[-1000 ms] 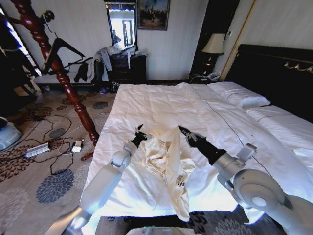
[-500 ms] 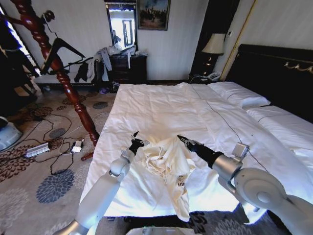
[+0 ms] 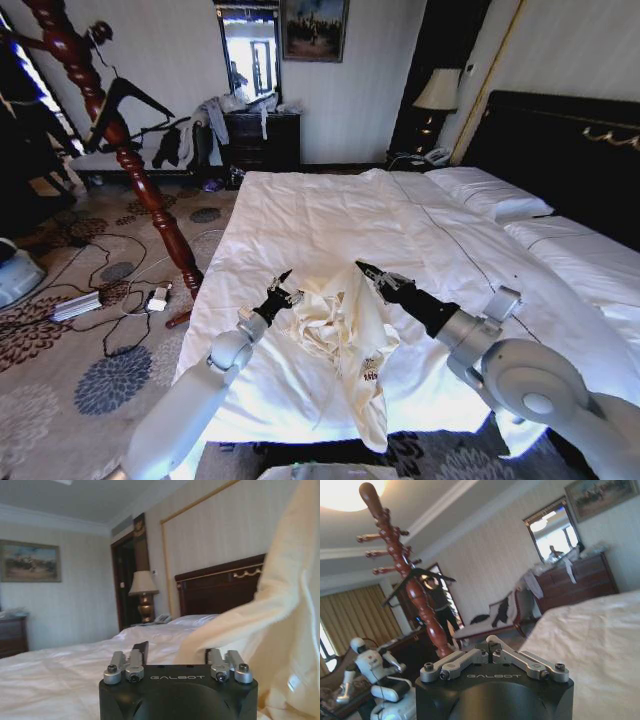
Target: Pick up the clothes from the bed and hang them on the clothes hanger.
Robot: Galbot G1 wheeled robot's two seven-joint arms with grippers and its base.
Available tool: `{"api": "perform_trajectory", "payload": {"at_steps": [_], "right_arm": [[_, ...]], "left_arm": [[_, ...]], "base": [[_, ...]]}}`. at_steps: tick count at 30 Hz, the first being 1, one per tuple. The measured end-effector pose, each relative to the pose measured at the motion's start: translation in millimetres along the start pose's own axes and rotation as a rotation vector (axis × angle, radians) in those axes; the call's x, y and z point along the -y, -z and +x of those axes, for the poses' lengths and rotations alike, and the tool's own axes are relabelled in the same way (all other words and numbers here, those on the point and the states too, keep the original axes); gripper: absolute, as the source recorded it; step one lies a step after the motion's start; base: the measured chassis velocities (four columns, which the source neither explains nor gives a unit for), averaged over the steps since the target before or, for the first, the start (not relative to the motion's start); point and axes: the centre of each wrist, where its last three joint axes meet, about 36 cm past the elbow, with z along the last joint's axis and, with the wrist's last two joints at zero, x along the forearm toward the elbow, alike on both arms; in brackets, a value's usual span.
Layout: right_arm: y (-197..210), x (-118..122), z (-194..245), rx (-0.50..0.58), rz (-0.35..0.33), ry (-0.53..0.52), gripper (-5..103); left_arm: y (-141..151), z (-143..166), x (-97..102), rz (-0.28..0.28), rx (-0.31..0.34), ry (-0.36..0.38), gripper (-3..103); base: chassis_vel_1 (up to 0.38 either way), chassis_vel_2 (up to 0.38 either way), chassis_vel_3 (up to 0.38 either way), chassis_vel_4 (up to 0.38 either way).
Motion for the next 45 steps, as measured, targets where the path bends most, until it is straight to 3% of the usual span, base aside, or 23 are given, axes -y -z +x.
{"api": "perform_trajectory", "payload": {"at_steps": [3,4,6,8,9,11,18,24,27,29,30,31,33,36,37,40,42,45], "right_arm": [[0.7,0.0,-0.1,0.017,0.004,0.016,0],[1.0,0.0,-0.2,0.032,0.008,0.030,0],[1.0,0.0,-0.2,0.040,0.009,0.038,0],[1.0,0.0,-0.1,0.051,0.011,0.046,0],[1.2,0.0,-0.1,0.059,0.012,0.050,0],[3.1,0.1,-0.2,0.082,0.019,0.056,0],[3.3,0.2,0.0,0.090,0.041,0.002,0],[4.2,-0.2,-0.9,0.093,0.033,-0.060,0],[4.7,-1.0,-2.3,0.083,-0.013,-0.064,0],[4.1,-1.2,-2.5,0.080,-0.019,-0.061,0],[1.8,-1.6,-2.9,0.071,-0.034,-0.048,0],[-0.6,-2.0,-3.2,0.064,-0.046,-0.039,0],[-3.2,-2.4,-3.7,0.057,-0.059,-0.032,0],[-10.7,4.8,-6.2,0.037,-0.092,-0.038,0],[-10.7,4.8,-6.2,0.037,-0.092,-0.038,0],[-14.6,22.4,-9.8,0.018,-0.112,-0.084,0],[-15.3,25.3,-10.6,0.016,-0.114,-0.091,0],[-17.6,32.1,-14.1,0.011,-0.126,-0.123,0]], "left_arm": [[1.7,2.7,-1.8,-0.009,0.003,-0.022,48],[2.4,5.2,-3.4,-0.017,0.004,-0.045,37],[2.4,6.5,-3.9,-0.020,0.005,-0.056,37],[2.7,8.3,-3.9,-0.023,0.006,-0.070,26],[3.3,9.5,-3.3,-0.024,0.008,-0.078,26],[10.9,14.7,-0.3,-0.018,0.028,-0.112,10],[43.5,36.9,-1.7,0.004,0.066,-0.190,0],[93.6,78.8,-14.0,0.068,0.027,-0.277,0],[138.4,93.3,-11.8,0.165,0.018,-0.359,0],[144.1,93.9,-11.1,0.189,0.017,-0.373,0],[150.6,92.2,-13.0,0.253,0.006,-0.393,0],[146.4,88.6,-16.3,0.293,-0.010,-0.393,0],[135.4,84.0,-21.5,0.323,-0.040,-0.380,0],[76.2,57.4,-29.0,0.409,-0.131,-0.328,0],[76.2,57.4,-29.0,0.409,-0.131,-0.328,0],[25.0,18.6,-19.0,0.494,-0.160,-0.290,0],[18.2,12.6,-17.4,0.507,-0.164,-0.283,0],[-15.2,-21.0,-10.0,0.569,-0.186,-0.217,0]], "base": [[0.000,0.000,0.000,0.000],[0.000,0.000,0.000,0.000],[0.000,0.000,0.000,0.000],[0.000,0.000,0.000,0.000],[0.000,0.000,0.000,0.000],[0.000,0.000,0.000,0.000],[0.000,0.000,0.000,0.000],[0.000,0.000,0.000,0.000],[0.000,0.000,0.000,0.000],[0.000,0.000,0.000,0.000],[0.000,0.000,0.000,0.000],[0.000,0.000,0.000,0.000],[0.000,0.000,0.000,0.000],[0.000,0.000,0.000,0.000],[0.000,0.000,0.000,0.000],[0.000,0.000,0.000,0.000],[0.000,0.000,0.000,0.000],[0.000,0.000,0.000,0.000]]}}
